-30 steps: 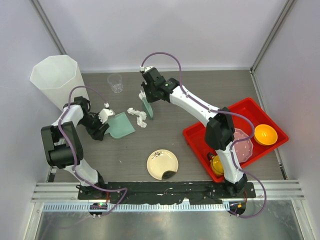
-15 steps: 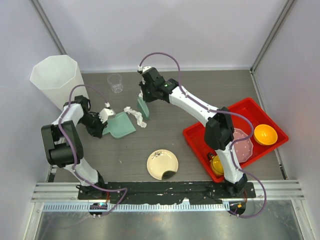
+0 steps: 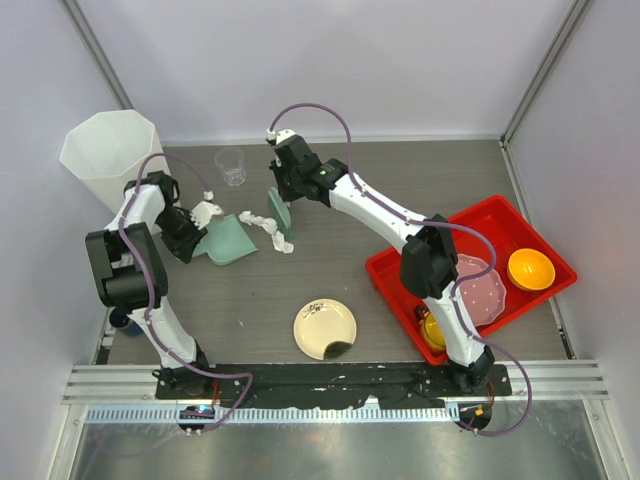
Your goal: Sweep away the paper scraps from the table
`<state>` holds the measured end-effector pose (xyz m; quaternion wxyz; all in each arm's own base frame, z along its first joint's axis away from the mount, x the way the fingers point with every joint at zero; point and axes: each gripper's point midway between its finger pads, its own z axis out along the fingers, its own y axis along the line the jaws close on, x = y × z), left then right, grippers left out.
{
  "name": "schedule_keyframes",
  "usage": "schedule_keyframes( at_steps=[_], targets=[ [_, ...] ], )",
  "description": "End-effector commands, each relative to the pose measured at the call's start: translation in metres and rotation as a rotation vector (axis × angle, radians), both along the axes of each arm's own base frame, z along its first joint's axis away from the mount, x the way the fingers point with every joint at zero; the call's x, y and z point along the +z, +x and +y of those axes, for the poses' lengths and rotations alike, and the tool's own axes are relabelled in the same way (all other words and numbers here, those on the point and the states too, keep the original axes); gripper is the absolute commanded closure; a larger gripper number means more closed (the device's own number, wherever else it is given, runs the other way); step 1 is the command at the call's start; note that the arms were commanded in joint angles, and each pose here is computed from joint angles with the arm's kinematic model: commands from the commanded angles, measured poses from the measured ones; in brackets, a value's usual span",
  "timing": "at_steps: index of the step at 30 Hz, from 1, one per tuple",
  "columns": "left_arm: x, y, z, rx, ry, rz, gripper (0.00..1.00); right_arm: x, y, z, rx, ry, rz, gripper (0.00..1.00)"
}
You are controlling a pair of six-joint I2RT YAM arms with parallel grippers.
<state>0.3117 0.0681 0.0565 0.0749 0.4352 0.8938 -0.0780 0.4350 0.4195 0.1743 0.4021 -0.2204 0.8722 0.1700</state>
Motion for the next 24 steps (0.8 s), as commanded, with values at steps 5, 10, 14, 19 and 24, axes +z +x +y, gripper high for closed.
schedule_keyframes(
  at_steps=[5,10,14,19,24],
  targets=[
    [0.006,0.003,0.011,0.035,0.059,0.088,1.0,0.009,0.015,0.003,-0.023,-0.014,-0.084,0.99],
    [-0.002,0.012,0.003,0.035,0.051,0.097,1.0,-0.002,0.01,0.026,0.059,-0.022,-0.109,0.99],
    [-0.007,0.019,-0.001,0.025,0.061,0.102,1.0,0.002,0.003,0.054,0.136,0.029,-0.124,0.99],
    [-0.011,0.025,-0.011,0.021,0.044,0.094,1.0,0.021,-0.027,0.091,0.267,0.003,-0.207,0.99],
    [-0.011,0.036,-0.018,0.062,0.007,0.037,1.0,0.058,-0.052,0.106,0.352,0.123,-0.212,0.99]
  ],
)
